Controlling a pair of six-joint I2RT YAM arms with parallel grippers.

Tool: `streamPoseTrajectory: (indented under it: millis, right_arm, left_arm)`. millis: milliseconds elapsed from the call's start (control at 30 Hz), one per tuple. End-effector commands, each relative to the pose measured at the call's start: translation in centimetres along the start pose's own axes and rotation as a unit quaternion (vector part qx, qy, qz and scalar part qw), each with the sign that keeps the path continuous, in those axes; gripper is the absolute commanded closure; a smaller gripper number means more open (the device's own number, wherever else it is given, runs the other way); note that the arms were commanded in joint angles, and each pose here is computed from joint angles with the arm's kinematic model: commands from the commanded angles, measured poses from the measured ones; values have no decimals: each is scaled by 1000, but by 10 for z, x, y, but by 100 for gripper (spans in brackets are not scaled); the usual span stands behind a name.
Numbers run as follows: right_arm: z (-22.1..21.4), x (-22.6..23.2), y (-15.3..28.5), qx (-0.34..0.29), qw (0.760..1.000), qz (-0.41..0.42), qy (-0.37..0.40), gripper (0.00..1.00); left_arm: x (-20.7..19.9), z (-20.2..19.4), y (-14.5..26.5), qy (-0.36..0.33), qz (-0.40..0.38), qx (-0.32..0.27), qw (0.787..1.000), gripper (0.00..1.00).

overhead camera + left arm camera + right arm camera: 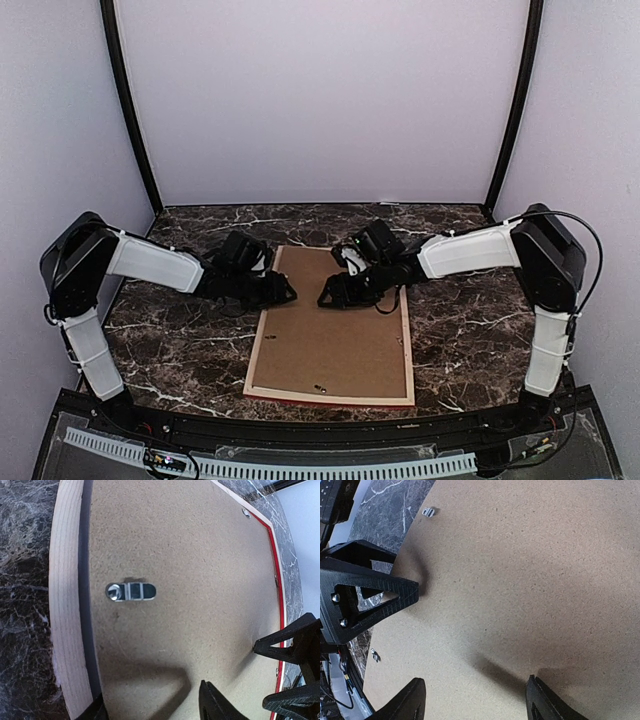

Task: Put the photo into the frame
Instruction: Place the backboard on the frame body.

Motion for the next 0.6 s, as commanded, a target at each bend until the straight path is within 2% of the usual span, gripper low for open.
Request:
streamPoseTrajectory:
  millis: [0,567]
  right_arm:
    - [-22,-22,-9,36,998,-49,-24,30]
    - [-29,-28,-9,41,997,-60,-26,30]
  left_arm:
    - [-8,3,19,-27,18,3,999,44]
    - [-14,14,39,-47,43,-19,998,42]
Point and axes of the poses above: each gripper's point midway between its finger pads, its own y axis back along the fingers, its own x axis along the line the jaws close on, z = x × y, the point moved 10 cm from there along y, back along the fingers, and after that the axes turned 8 degrees about -y, right-handed, at the moved point
